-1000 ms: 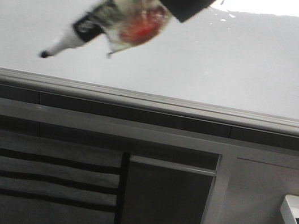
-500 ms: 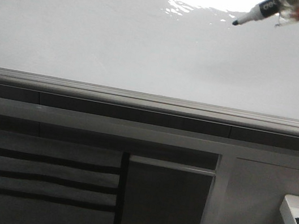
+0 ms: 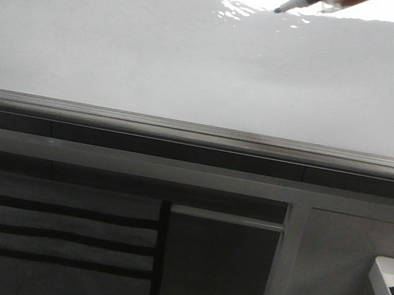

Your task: Write number 3 on whiteboard

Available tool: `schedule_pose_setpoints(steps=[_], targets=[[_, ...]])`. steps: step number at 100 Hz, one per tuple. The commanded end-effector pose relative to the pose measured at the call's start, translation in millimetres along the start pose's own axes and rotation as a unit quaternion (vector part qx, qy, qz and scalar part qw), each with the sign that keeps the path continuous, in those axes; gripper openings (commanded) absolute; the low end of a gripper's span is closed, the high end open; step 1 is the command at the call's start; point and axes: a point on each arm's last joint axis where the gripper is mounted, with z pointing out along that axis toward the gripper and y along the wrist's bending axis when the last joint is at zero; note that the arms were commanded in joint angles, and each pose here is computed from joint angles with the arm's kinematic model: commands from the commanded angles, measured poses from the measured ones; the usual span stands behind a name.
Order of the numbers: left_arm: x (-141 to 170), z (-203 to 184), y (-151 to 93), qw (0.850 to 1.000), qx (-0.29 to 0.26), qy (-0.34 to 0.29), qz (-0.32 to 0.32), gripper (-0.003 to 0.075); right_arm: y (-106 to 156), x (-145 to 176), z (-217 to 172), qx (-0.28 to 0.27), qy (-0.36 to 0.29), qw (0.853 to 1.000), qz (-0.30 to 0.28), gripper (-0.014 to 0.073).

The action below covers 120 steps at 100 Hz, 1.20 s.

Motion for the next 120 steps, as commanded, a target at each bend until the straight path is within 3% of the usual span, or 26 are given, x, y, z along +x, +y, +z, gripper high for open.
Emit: schedule_pose_setpoints(steps=[1,24,43,79,98,120], targets=[[-12,-6,4,0.999,-0.017,-0.044,-0.016,0.0409,-6,-27,-2,0.005,-0.041,0.999,0.004,-0.0037],[-12,-6,4,0.999,-0.017,-0.044,-0.016,0.0409,-25,-54,32,0.018,-0.049,0.999,0.009,-0.0037],[-12,-6,4,0.999,-0.017,-0.044,-0.016,0.0409,-37,-57,53,0.043,-0.055,0.998,0.006,-0.0037],[-12,-6,4,0.999,-0.017,-0.044,-0.016,0.0409,-54,-52,49,0.107,-0.034,0.994,-0.009,-0.0037],[-12,-6,4,0.999,-0.017,-0.044,-0.016,0.0409,-44,-36,50,0.070,0.025,0.997,0.009,-0.0037],[-12,-6,4,0.999,-0.017,-0.044,-0.016,0.0409,-42,-40,86,0.070,-0.001,0.998,0.001,-0.0037]])
